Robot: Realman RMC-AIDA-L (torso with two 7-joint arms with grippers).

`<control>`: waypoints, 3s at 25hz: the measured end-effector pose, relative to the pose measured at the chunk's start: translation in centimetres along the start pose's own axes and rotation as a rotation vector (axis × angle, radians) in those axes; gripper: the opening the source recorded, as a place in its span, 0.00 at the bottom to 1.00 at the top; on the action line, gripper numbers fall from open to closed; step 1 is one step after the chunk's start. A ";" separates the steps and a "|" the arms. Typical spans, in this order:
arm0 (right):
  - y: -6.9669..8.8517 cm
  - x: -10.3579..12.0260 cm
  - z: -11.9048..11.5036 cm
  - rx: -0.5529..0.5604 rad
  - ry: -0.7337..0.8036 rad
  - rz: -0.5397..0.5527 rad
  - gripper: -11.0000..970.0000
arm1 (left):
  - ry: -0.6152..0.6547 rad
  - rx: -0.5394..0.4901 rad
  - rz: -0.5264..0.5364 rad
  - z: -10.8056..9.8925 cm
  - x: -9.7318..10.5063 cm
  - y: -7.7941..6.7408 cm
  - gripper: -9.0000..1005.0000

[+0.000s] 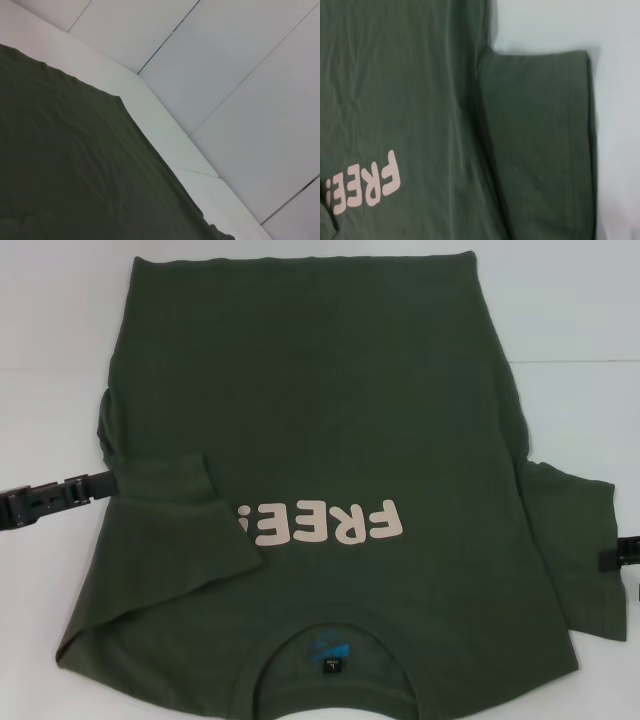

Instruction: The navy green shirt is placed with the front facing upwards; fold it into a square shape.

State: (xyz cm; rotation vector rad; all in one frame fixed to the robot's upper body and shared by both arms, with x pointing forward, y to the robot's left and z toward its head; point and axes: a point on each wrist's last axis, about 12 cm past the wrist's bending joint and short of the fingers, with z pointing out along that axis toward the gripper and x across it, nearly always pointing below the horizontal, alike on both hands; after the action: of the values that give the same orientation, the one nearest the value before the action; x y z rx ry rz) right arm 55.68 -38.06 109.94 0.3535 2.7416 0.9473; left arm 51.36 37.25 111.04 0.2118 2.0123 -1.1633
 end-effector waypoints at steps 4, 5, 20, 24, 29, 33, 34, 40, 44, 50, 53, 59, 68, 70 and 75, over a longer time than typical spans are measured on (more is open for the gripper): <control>-0.2 0.1 0.4 0.002 -0.001 0.007 0.91 | 0.003 0.004 0.003 0.2 -0.1 0.0 0.89; -0.2 0.1 0.5 0.004 -0.003 0.007 0.91 | 0.004 0.005 0.004 0.2 -0.1 -0.1 0.89; -0.2 0.3 1.4 0.000 -0.007 0.016 0.91 | 0.003 0.005 0.010 0.6 -0.5 -0.1 0.89; -0.1 0.4 1.6 -0.004 -0.005 0.017 0.91 | 0.003 0.007 0.012 0.7 -0.6 -0.1 0.89; 0.1 0.4 1.9 -0.013 -0.010 0.019 0.91 | 0.003 0.008 0.014 0.7 -0.7 -0.1 0.89; 0.2 0.5 2.1 -0.023 -0.013 0.022 0.91 | 0.003 0.008 0.016 0.8 -0.8 -0.1 0.89; 0.2 0.5 2.1 -0.027 -0.014 0.024 0.91 | 0.003 0.008 0.016 0.8 -0.8 -0.1 0.89; 0.1 0.6 2.4 -0.036 -0.013 0.033 0.91 | 0.003 0.006 0.018 0.7 -0.8 -0.1 0.89; 0.2 0.6 2.4 -0.043 -0.018 0.036 0.91 | 0.000 0.000 0.019 0.8 -0.9 0.0 0.89; 0.1 0.8 2.7 -0.077 -0.032 0.053 0.90 | 0.000 0.002 0.020 0.9 -0.9 0.0 0.89; 0.0 1.0 3.0 -0.083 -0.033 0.057 0.89 | 0.000 0.002 0.021 0.9 -0.9 0.0 0.89; 0.0 1.2 3.3 -0.102 -0.035 0.063 0.86 | 0.000 0.004 0.023 1.0 -1.0 -0.1 0.88; -0.2 1.0 2.8 -0.113 -0.058 0.075 0.82 | 0.000 0.006 0.024 1.1 -1.1 -0.1 0.88; -0.3 0.9 2.7 -0.115 -0.064 0.081 0.81 | 0.000 0.006 0.024 1.1 -1.1 -0.1 0.88; -0.4 0.8 2.5 -0.115 -0.071 0.086 0.67 | 0.000 0.006 0.025 1.1 -1.1 -0.1 0.88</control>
State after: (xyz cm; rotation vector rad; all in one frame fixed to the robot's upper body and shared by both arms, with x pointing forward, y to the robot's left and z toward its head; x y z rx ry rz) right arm 55.56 -36.63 107.68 0.4780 2.6132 1.0861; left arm 52.69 36.59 111.61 0.2395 2.0011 -1.1543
